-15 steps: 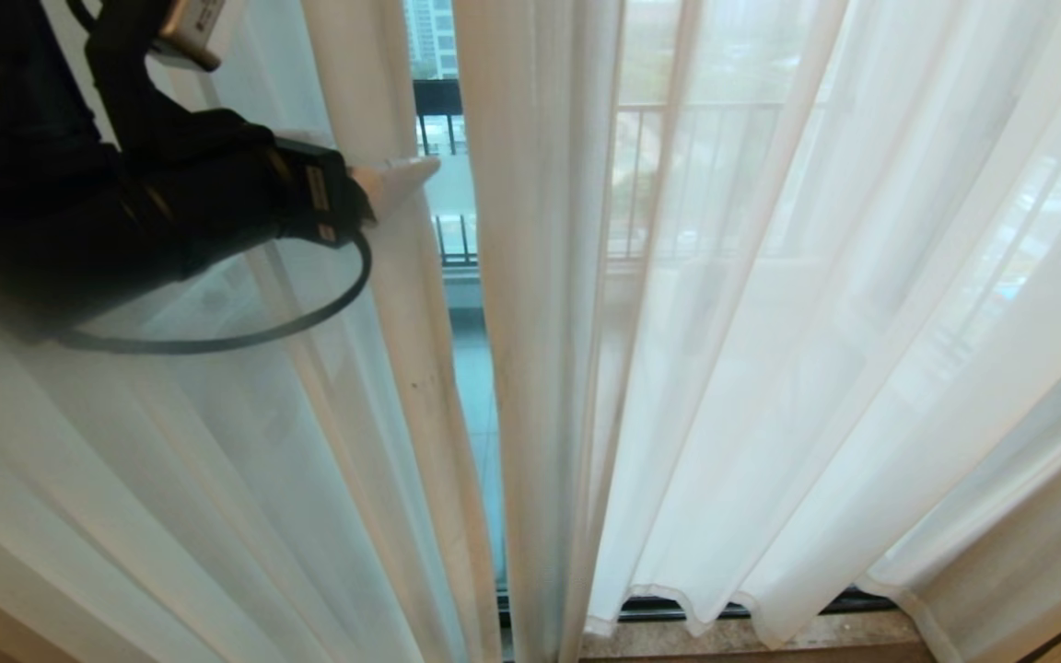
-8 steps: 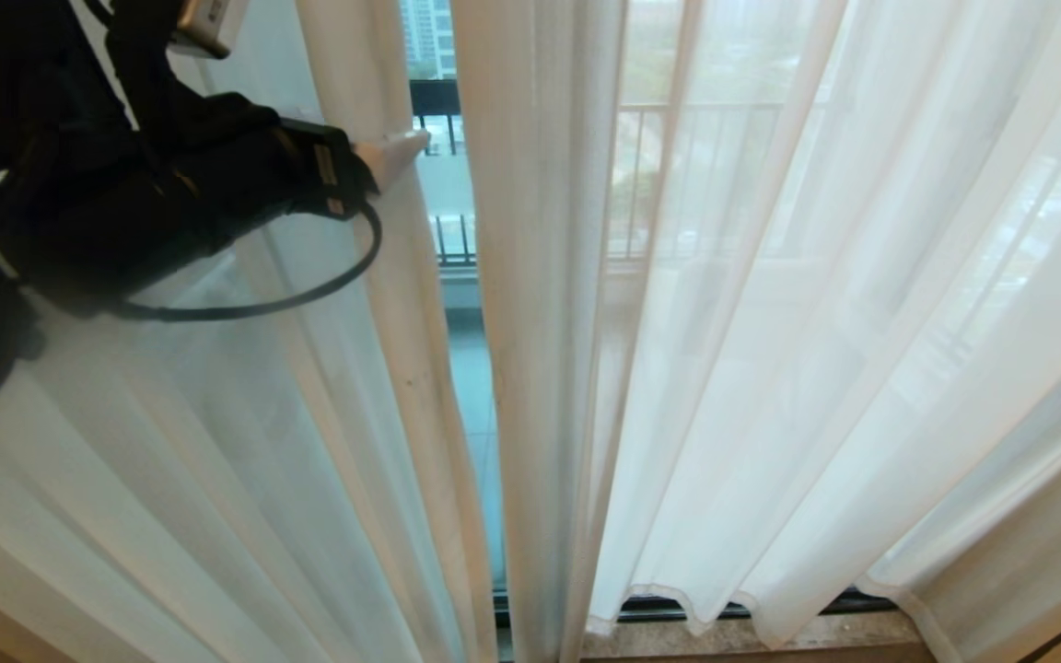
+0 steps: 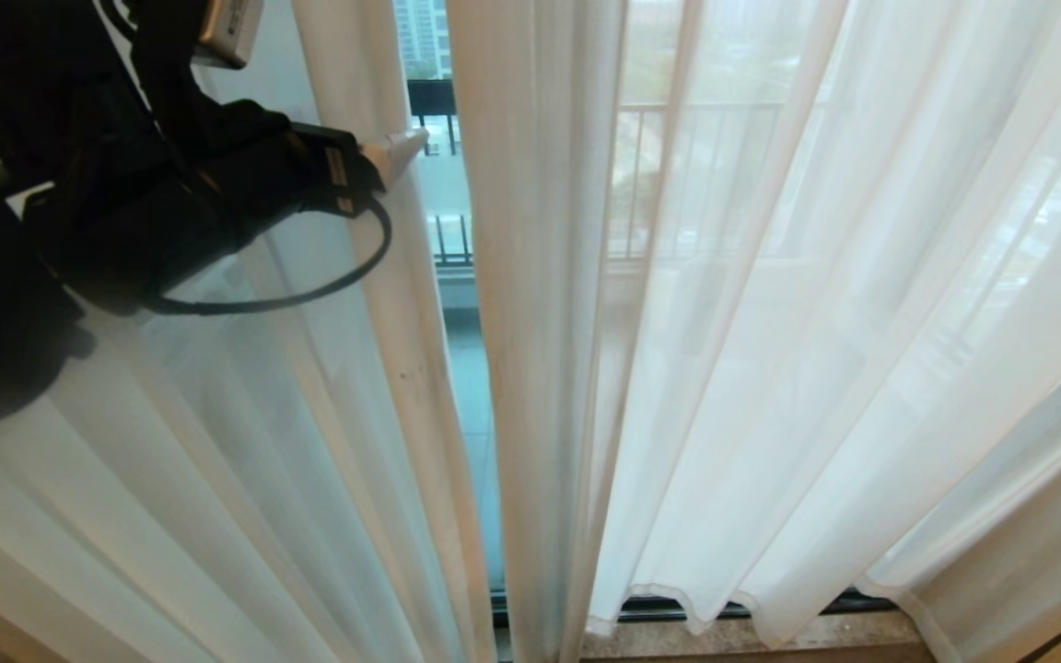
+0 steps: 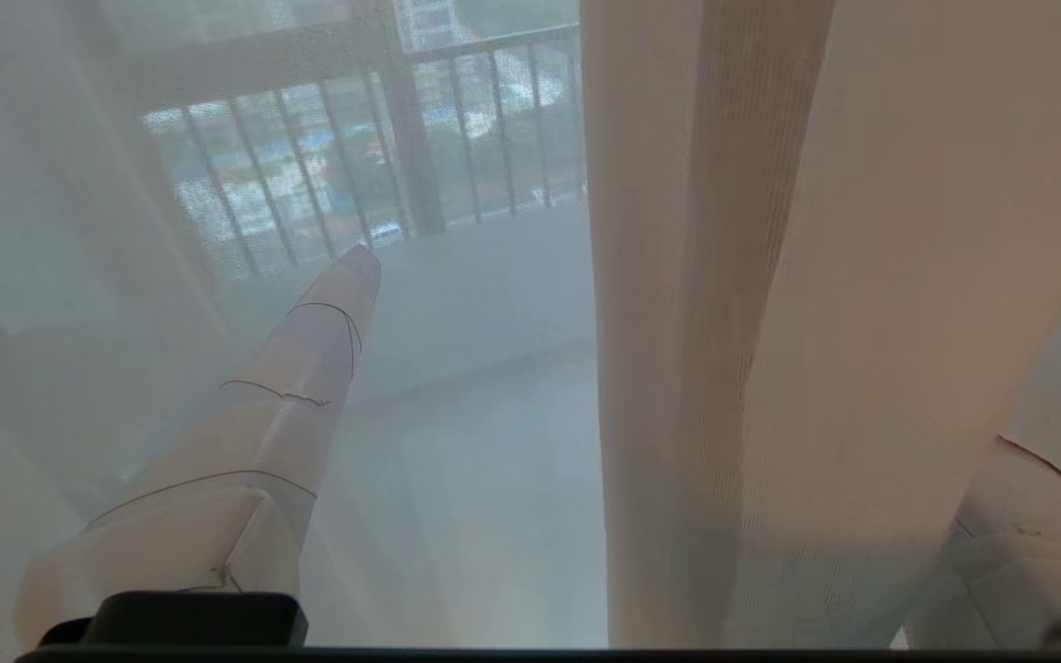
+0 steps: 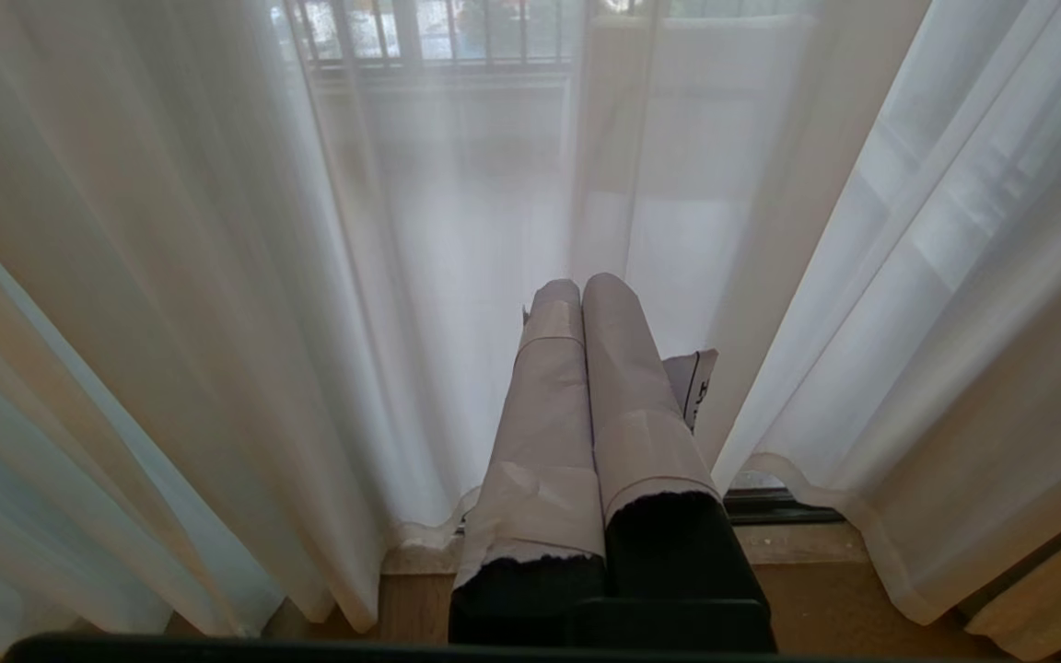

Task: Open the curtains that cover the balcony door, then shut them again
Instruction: Pull the inner curtains open on both sides

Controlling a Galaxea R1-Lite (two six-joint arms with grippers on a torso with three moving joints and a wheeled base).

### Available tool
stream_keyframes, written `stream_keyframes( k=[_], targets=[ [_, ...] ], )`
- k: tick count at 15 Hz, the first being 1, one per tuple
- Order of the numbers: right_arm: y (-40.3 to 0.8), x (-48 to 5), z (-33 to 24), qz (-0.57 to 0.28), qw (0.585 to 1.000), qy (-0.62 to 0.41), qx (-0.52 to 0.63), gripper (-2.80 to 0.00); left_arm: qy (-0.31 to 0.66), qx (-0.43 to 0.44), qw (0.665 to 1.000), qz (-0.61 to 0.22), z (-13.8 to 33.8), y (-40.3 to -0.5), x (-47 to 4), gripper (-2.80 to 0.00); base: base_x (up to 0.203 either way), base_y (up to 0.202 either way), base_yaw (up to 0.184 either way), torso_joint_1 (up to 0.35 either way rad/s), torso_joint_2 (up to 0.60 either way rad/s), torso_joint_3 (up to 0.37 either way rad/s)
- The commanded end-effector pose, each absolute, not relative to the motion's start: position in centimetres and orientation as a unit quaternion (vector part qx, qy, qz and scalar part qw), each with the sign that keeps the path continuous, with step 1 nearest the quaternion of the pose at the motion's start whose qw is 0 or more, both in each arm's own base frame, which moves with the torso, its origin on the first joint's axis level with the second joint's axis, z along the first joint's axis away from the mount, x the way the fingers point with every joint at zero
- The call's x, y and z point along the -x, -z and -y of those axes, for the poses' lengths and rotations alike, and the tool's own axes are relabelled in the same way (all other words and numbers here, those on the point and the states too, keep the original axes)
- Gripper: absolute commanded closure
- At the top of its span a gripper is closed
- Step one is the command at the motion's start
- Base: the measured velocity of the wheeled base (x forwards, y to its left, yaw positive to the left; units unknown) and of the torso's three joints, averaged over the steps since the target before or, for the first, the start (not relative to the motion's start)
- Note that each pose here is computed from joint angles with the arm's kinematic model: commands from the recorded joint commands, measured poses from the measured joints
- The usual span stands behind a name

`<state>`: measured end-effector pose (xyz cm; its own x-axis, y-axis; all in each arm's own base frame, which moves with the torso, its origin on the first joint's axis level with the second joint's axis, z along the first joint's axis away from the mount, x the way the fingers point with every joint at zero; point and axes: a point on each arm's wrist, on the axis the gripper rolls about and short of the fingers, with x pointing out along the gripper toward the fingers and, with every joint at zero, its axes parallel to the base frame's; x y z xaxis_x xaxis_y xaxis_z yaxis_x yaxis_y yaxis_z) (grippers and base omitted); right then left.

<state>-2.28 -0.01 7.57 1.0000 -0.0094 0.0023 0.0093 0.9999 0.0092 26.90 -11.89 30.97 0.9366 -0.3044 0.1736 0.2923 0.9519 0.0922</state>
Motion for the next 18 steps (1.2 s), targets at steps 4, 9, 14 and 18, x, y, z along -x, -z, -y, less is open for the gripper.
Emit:
stream_keyframes(
  k=[4,9,14,18],
  targets=[
    [-7.6,2.3,0.0,0.001,1.0,0.005,-0.004,0.0,0.151,-0.034,0.984,0.088,12.0,-30.6,-27.2,-2.8,0.0,0.0,0.0,0.0,0.0,0.0],
    [-7.6,2.3,0.0,0.002,1.0,0.005,-0.005,0.0,0.141,-0.037,0.986,0.082,11.5,-30.2,-27.9,-2.8,0.0,0.0,0.0,0.0,0.0,0.0],
    [-7.6,2.3,0.0,0.001,1.0,0.005,-0.005,0.0,0.138,-0.037,0.987,0.08,11.3,-30.1,-28.1,0.0,0.0,0.0,0.0,0.0,0.0,0.0],
    [-7.6,2.3,0.0,0.001,1.0,0.005,-0.005,0.0,0.132,-0.037,0.987,0.083,11.0,-30.2,-28.1,0.0,0.0,0.0,0.0,0.0,0.0,0.0]
  ],
)
